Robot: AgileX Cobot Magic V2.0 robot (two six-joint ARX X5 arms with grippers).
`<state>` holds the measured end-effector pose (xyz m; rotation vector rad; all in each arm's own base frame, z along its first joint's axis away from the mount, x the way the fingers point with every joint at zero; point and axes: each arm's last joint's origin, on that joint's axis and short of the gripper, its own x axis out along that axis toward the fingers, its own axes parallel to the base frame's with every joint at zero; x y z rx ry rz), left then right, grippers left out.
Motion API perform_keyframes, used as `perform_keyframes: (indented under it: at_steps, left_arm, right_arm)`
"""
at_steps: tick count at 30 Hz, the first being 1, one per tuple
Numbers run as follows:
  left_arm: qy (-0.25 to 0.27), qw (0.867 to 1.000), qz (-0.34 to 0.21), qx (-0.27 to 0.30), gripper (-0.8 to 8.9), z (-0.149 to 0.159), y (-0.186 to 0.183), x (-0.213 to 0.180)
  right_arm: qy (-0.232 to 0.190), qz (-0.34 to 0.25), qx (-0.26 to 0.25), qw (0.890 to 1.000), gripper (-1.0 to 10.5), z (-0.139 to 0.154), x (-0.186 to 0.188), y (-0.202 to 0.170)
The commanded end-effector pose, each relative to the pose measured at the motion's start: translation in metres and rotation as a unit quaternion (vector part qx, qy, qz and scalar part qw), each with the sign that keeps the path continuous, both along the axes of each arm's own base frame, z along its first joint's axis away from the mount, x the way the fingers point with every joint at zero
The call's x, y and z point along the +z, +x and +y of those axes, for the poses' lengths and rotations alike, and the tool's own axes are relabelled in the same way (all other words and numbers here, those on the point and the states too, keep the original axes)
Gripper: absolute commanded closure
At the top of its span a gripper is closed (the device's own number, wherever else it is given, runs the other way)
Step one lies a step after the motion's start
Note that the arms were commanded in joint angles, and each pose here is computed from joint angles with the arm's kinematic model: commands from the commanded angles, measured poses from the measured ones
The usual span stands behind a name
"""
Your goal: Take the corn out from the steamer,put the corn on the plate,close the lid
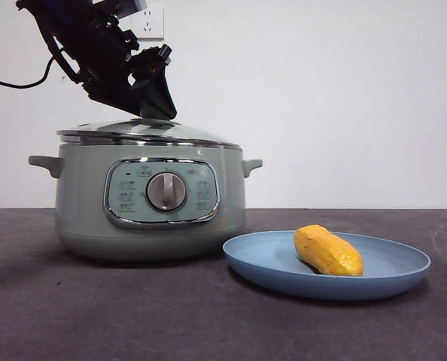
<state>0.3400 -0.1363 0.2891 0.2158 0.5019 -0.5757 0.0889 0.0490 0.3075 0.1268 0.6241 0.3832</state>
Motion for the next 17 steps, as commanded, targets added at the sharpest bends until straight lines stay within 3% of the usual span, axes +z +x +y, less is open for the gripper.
perform_keyframes:
  at_steps: [1, 17]
  left_arm:
    - [-0.023, 1.0, -0.018, -0.013, 8.22, -0.0036, 0.001, 0.0069]
    - [-0.003, 1.0, 0.013, 0.003, 8.22, -0.0005, -0.001, 0.0005]
  right_arm:
    - [-0.003, -0.002, 0.003, 1.0, 3.8, 0.0003, -0.001, 0.0001]
    - [-0.005, 0.001, 0.003, 1.0, 3.8, 0.0001, -0.0017, -0.0003]
